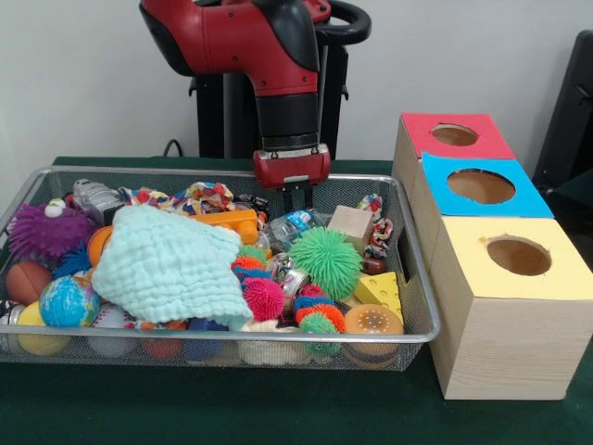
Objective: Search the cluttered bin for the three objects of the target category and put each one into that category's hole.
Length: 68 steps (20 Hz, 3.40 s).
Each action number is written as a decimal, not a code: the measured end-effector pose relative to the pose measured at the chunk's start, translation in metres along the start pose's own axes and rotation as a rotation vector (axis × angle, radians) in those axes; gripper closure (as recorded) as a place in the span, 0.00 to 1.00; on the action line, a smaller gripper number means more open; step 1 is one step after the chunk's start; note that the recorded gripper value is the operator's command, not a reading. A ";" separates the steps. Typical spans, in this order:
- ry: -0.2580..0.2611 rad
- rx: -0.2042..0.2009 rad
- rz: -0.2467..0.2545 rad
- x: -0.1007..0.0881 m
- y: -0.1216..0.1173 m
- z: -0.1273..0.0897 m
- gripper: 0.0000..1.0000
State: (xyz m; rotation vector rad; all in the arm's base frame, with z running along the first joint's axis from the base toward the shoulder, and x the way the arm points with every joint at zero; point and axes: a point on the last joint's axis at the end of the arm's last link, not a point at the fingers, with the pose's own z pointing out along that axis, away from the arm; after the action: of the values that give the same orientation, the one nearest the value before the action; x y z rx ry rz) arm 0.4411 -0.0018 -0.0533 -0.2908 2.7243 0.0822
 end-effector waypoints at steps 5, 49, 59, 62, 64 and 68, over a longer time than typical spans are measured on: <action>-0.002 -0.001 -0.001 -0.001 0.001 0.000 1.00; -0.093 0.104 -0.076 -0.113 -0.022 -0.061 1.00; -0.099 0.131 -0.063 -0.148 -0.014 -0.082 1.00; -0.096 0.138 -0.051 -0.158 -0.011 -0.089 1.00; -0.093 0.140 -0.043 -0.169 -0.004 -0.095 1.00; -0.086 0.138 -0.032 -0.182 0.007 -0.104 1.00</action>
State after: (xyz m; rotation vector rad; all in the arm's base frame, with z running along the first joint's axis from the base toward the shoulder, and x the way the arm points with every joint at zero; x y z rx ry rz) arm 0.5635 0.0295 0.1144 -0.2838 2.6235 -0.0997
